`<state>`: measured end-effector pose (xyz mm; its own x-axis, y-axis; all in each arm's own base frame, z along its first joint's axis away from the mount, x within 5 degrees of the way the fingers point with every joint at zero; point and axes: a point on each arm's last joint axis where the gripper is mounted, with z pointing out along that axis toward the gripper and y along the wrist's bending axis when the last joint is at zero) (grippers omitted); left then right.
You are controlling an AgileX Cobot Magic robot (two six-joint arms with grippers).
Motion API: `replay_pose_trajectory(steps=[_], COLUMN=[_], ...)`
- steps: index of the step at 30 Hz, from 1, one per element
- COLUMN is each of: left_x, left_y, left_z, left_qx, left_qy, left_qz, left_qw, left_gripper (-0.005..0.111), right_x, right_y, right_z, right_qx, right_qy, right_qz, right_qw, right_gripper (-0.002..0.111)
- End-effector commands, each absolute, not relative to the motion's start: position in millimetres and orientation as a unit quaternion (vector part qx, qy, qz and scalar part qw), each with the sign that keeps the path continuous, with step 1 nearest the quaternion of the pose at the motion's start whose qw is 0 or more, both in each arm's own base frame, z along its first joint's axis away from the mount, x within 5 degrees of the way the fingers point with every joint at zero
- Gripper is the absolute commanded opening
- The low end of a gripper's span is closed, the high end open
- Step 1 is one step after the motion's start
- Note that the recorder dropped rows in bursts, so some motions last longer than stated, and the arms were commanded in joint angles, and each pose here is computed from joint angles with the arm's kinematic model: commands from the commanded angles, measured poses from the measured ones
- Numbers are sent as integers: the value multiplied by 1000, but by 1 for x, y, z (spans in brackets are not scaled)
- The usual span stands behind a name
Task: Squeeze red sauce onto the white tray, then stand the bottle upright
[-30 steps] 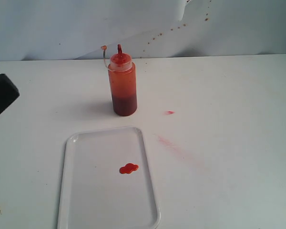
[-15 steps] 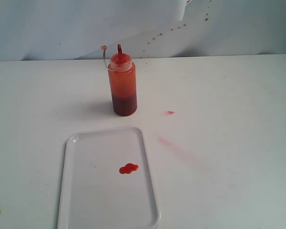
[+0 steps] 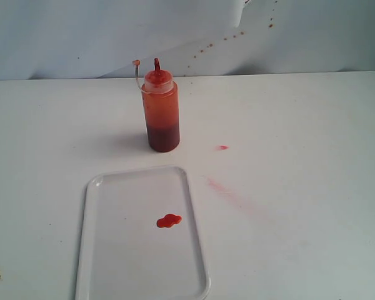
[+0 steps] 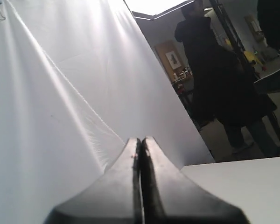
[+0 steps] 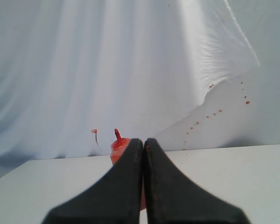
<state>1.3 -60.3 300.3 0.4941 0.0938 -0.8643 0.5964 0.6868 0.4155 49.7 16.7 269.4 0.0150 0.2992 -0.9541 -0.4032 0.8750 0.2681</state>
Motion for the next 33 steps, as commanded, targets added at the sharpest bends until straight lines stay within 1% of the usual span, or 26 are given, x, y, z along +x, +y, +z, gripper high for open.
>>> replay_pose_trajectory(steps=[1, 6, 14, 24, 30, 33], left_x=[4, 7, 14, 16, 27, 32], left_y=[-57, -54, -43, -42, -29, -26], left_z=[301, 301, 304, 302, 291, 282], left_qx=[328, 309, 210, 195, 71, 58], left_qy=[493, 501, 538, 539, 507, 507], left_qz=[-165, -158, -180, -194, -242, -228], left_qw=[789, 793, 796, 796, 824, 829], left_gripper=[0, 0, 0, 0, 0, 0], right_x=[50, 50, 50, 50, 50, 50], right_y=[17, 17, 17, 17, 16, 16], right_z=[267, 267, 267, 267, 267, 267], right_qx=[-40, -40, -40, -40, -40, -40], right_qy=[658, 658, 658, 658, 659, 659], right_qz=[244, 244, 244, 244, 243, 243], right_qw=[711, 711, 711, 711, 711, 711], right_gripper=[0, 0, 0, 0, 0, 0])
